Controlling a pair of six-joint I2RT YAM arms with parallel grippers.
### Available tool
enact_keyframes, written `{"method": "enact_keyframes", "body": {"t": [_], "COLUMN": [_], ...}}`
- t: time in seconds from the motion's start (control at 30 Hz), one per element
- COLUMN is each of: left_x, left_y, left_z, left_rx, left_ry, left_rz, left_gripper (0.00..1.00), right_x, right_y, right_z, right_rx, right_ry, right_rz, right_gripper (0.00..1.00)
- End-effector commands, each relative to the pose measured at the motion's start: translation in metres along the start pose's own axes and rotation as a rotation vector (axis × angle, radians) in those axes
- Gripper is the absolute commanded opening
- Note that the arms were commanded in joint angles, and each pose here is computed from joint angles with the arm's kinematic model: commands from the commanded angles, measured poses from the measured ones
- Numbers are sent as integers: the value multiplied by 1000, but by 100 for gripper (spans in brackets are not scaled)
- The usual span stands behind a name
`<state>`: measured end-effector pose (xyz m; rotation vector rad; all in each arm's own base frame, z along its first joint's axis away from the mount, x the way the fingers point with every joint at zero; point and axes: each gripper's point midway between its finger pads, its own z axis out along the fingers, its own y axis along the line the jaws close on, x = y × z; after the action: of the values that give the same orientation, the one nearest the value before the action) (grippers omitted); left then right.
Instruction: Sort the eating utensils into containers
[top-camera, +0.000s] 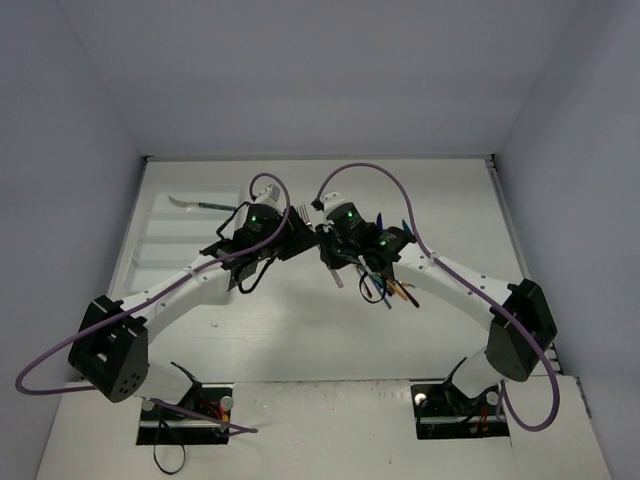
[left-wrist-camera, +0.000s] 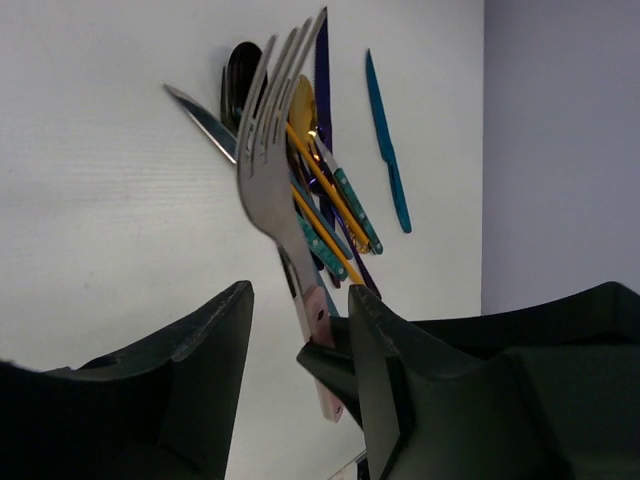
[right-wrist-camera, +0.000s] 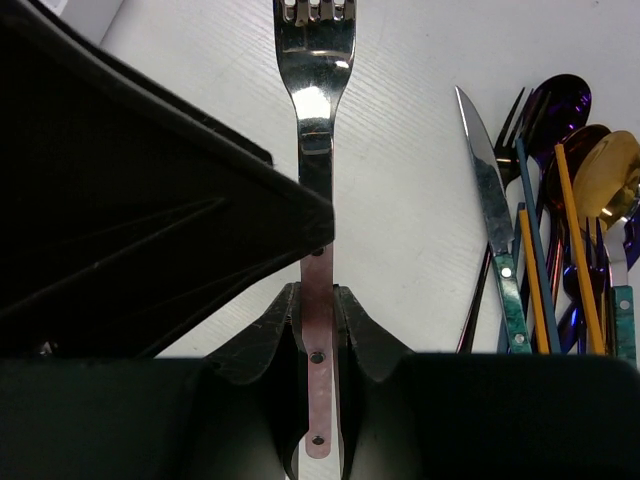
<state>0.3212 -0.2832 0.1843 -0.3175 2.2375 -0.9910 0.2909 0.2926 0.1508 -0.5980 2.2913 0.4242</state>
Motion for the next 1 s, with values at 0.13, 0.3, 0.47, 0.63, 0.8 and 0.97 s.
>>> {"method": "enact_keyframes", "body": {"t": [0.13,0.3,0.47,0.63,0.8,0.97], "left_x": [-39,-37,-53,-89,-162,-259], "left_y": [-56,-59,-68,-50,-3,70], "left_z": [8,15,13,10,-1,-23], "left_rx": [163,170,195,169,111,14], "left_ry": [-133,-134,-192,-252,-385,-582], "left_rz": [-8,-28,-13,-34,-105,-220], "left_gripper": [35,4,0,0,0,0], "right_x": [-39,-41,-39,-44,-37,-9], "right_y": [16,19,11,-11,-48,-73], "right_z": [-29,-31,-29,-37,-49,-54], "right_rx": [-76,-89,-57,12,149,211], "right_ry": [-133,-147,-151,-183,-215,-184], "right_rz": [28,41,53,89,103,127], "right_gripper": [0,0,13,55,68,68]}}
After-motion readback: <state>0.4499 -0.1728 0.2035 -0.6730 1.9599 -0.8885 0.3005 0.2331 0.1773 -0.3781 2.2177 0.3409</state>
